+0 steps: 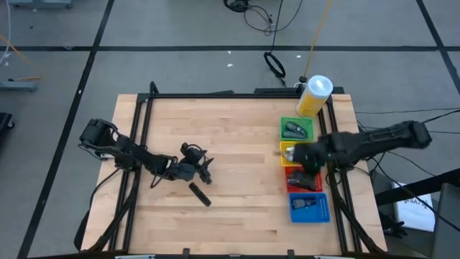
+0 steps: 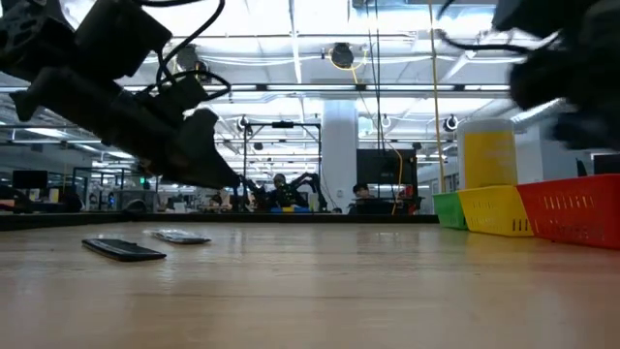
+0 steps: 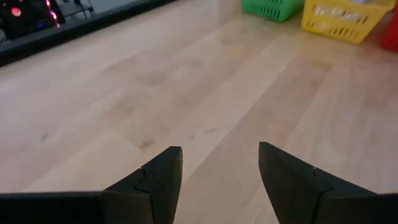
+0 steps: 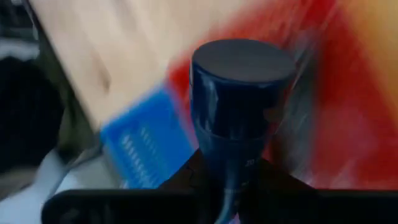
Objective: Pick & Place Travel size toiletries
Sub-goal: Put the blue shave cream into the blue basket, then put the black comb into the red basket
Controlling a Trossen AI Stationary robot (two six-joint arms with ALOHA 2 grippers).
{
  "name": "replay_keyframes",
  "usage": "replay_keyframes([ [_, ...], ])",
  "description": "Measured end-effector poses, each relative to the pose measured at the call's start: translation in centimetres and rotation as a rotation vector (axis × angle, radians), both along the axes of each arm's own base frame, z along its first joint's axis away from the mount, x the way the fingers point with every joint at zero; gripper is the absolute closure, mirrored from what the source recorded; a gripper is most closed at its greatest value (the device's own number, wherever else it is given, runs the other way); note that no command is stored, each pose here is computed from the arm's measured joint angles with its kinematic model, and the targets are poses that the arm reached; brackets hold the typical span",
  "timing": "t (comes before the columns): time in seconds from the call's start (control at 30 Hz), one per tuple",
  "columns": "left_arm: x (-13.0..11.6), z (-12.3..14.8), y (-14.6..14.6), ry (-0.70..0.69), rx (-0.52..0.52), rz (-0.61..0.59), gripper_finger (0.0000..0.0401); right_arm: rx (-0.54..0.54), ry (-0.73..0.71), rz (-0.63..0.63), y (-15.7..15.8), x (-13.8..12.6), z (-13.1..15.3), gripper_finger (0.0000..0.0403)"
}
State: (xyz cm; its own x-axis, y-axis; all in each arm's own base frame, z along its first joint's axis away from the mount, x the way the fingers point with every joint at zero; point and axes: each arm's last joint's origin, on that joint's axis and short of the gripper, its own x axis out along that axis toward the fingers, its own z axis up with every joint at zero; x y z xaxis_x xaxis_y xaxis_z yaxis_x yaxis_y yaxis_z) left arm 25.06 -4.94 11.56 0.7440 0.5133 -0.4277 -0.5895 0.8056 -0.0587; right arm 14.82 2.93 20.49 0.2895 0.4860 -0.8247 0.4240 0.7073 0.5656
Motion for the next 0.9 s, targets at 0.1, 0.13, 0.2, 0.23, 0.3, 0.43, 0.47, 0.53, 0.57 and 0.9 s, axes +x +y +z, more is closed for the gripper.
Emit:
replay_keyframes([
  [0.1,0.1,-0.8,0.0,0.011,-0.005,0.007,0.0195,0.117,0.127,0.016,3.1,-0.8,0.2,0.0374],
  [0.13,0.2,-1.1,0.0,0.014,-0.009,0.011,0.0196,0.135,0.144,0.02,4.0,-1.0,0.2,0.0374],
  [0.2,0.2,-1.5,-0.1,0.016,-0.015,0.016,0.0199,0.159,0.124,0.025,5.5,-1.1,0.3,0.0372],
  [0.23,0.3,-1.7,-0.1,0.017,-0.018,0.019,0.0201,0.166,0.098,0.024,6.2,-1.1,0.3,0.037],
  [0.3,0.3,-2.0,-0.1,0.029,-0.019,0.02,0.0204,0.156,0.053,0.023,7.0,-1.2,0.3,0.0359],
  [0.43,0.2,-2.4,-0.2,0.035,-0.032,0.016,0.0209,0.134,0.081,-0.021,7.1,-1.5,-0.5,0.031],
  [0.47,0.2,-2.4,-0.3,0.034,-0.034,0.015,0.021,0.133,0.092,-0.029,7.1,-1.6,-0.8,0.0293],
  [0.53,0.2,-2.3,-0.5,0.032,-0.034,0.008,0.021,0.142,0.092,-0.027,7.0,-1.7,-1.0,0.0262],
  [0.57,0.2,-2.3,-0.5,0.032,-0.034,0.005,0.021,0.154,0.089,-0.014,7.1,-1.7,-1.1,0.0246],
  [0.9,-0.1,0.1,-1.7,-0.04,0.028,-0.048,0.021,0.308,-0.319,-0.071,7.4,0.9,1.8,0.0201],
])
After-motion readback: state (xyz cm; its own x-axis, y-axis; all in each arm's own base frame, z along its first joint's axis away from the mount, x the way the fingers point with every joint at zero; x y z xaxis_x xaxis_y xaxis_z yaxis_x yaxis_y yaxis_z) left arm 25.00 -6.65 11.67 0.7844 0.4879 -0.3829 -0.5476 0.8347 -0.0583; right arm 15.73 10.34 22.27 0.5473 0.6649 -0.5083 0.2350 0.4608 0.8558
